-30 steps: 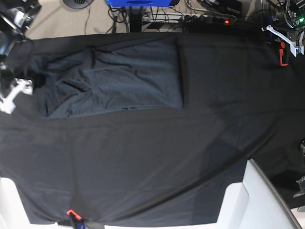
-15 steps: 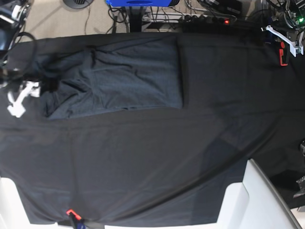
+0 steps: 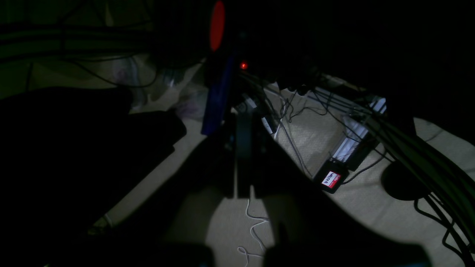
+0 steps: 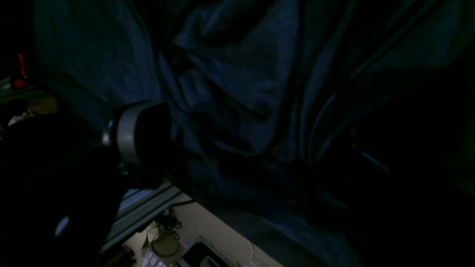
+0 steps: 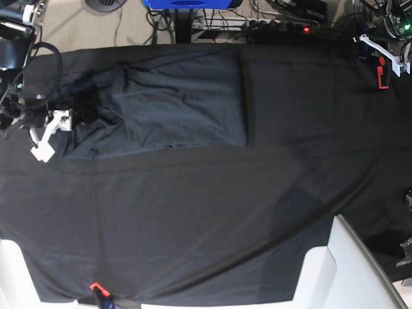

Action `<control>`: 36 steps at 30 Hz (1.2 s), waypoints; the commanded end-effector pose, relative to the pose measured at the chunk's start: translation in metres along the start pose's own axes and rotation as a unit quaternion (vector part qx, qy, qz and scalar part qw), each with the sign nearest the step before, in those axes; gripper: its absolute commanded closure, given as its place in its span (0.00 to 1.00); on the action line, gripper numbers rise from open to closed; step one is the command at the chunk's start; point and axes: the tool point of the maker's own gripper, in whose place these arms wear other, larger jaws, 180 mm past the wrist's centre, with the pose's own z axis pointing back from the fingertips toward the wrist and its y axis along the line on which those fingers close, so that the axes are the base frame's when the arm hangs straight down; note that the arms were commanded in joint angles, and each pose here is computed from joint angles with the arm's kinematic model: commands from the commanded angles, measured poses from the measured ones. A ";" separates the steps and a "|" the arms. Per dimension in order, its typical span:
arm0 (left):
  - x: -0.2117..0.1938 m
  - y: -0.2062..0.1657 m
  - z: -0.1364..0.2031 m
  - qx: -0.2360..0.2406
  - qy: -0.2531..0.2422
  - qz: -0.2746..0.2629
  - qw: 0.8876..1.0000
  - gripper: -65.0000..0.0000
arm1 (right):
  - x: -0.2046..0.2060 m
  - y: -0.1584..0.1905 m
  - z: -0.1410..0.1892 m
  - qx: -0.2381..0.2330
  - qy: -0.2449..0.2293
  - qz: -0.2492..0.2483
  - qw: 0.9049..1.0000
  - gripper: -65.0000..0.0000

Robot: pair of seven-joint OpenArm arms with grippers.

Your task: Fold the T-shirt properly

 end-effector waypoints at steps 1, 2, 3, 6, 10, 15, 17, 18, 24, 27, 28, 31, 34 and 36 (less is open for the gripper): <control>0.008 0.009 0.004 0.011 -0.012 -0.005 1.000 1.00 | -0.021 -0.001 -0.007 -0.007 0.039 -0.004 0.999 0.16; 0.008 0.009 0.004 0.011 -0.012 -0.005 1.000 1.00 | -0.021 -0.001 -0.008 -0.006 0.039 -0.004 0.999 0.16; 0.008 0.009 0.004 0.011 -0.012 -0.005 1.000 1.00 | -0.022 -0.001 -0.008 -0.006 0.039 -0.005 0.999 0.16; 0.008 0.009 0.004 0.011 -0.012 -0.005 1.000 1.00 | -0.023 -0.001 -0.008 -0.006 0.040 -0.005 0.999 0.17; 0.008 0.009 0.004 0.011 -0.012 -0.005 1.000 1.00 | -0.023 0.000 -0.009 -0.005 0.040 -0.006 0.999 0.17; 0.007 0.008 0.004 0.011 -0.011 -0.004 1.000 1.00 | -0.025 0.011 -0.019 0.010 0.042 -0.007 0.999 0.17; 0.007 0.008 0.004 0.011 -0.011 -0.004 1.000 1.00 | -0.026 0.018 -0.025 0.017 0.043 -0.007 0.999 0.17; 0.007 0.008 0.004 0.011 -0.011 -0.004 1.000 1.00 | -0.026 0.018 -0.025 0.017 0.043 -0.007 0.999 0.17; 0.007 0.009 0.004 0.012 -0.012 -0.003 1.000 1.00 | -0.023 0.017 -0.025 0.016 0.039 -0.007 0.999 0.42; 0.007 0.008 0.004 0.011 -0.011 -0.004 1.000 1.00 | -0.021 0.017 -0.024 0.016 0.036 -0.006 0.999 0.54; 0.007 0.008 0.004 0.011 -0.011 -0.004 1.000 1.00 | -0.020 0.018 -0.024 0.016 0.032 -0.007 0.999 0.58; 0.007 0.008 0.004 0.011 -0.011 -0.004 1.000 1.00 | -0.011 0.018 -0.024 0.016 0.012 -0.005 1.000 0.78; 0.007 0.008 0.004 0.011 -0.011 -0.004 1.000 1.00 | -0.009 0.019 -0.025 0.017 0.007 -0.004 1.000 0.96; 0.007 0.008 0.004 0.011 -0.011 -0.004 1.000 1.00 | -0.003 0.021 -0.022 0.015 0.001 0.005 1.000 0.97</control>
